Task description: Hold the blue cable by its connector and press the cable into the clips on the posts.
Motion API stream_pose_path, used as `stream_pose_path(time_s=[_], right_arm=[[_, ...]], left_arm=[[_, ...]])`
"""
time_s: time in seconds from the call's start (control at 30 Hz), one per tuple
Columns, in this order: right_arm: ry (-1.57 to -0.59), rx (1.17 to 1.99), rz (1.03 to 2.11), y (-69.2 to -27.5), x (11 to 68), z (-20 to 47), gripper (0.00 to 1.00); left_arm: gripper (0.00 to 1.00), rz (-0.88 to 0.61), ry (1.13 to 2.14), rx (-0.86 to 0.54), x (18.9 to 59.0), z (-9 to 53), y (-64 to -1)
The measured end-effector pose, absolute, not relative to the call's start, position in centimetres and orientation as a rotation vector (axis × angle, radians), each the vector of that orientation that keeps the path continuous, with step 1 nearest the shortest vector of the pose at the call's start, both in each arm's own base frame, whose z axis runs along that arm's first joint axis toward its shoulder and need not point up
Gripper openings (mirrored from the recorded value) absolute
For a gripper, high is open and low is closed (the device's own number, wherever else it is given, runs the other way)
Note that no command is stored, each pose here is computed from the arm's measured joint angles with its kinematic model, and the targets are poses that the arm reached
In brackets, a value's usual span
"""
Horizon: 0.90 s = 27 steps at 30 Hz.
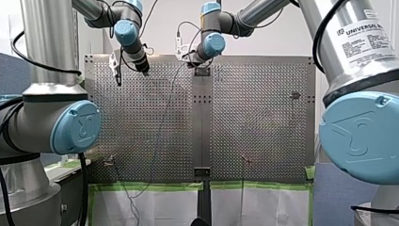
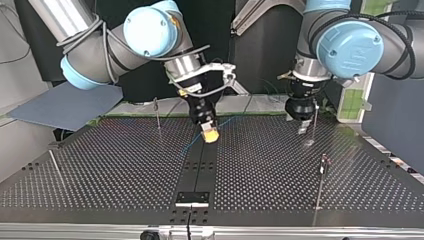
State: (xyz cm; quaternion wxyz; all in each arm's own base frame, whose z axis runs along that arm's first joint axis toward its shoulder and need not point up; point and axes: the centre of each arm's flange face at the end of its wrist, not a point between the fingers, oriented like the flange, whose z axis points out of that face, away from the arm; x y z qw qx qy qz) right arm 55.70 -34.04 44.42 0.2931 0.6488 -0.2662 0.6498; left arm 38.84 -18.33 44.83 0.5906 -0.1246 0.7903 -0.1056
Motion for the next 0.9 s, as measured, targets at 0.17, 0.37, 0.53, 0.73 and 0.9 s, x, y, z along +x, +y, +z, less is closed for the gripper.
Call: stream_pose_path(time_s=[0.17,0.37,0.53,0.73,0.9], right_arm=[[-0.711,1.726,1.729,-34.2,55.6,44.4,0.00],[-0.711,1.726,1.728,-34.3,55.6,44.4,0.00],[-0.715,1.723,1.725,-34.4,55.5,44.4,0.00],[-0.715,1.723,1.725,-34.5,55.4,44.4,0.00],[-0.715,1.722,1.724,-34.5,55.4,44.4,0.00]], left_arm=[[0.98,-0.305,1.903,-0.310,39.7,43.4,-18.9],[0.98,-0.373,1.916,-0.338,41.1,42.2,-19.0],[0.98,-0.446,1.885,-0.360,41.9,42.4,-18.9],[0.98,-0.533,1.845,-0.379,42.6,42.7,-18.9],[0.98,-0.587,1.838,-0.394,42.9,42.8,-19.0]])
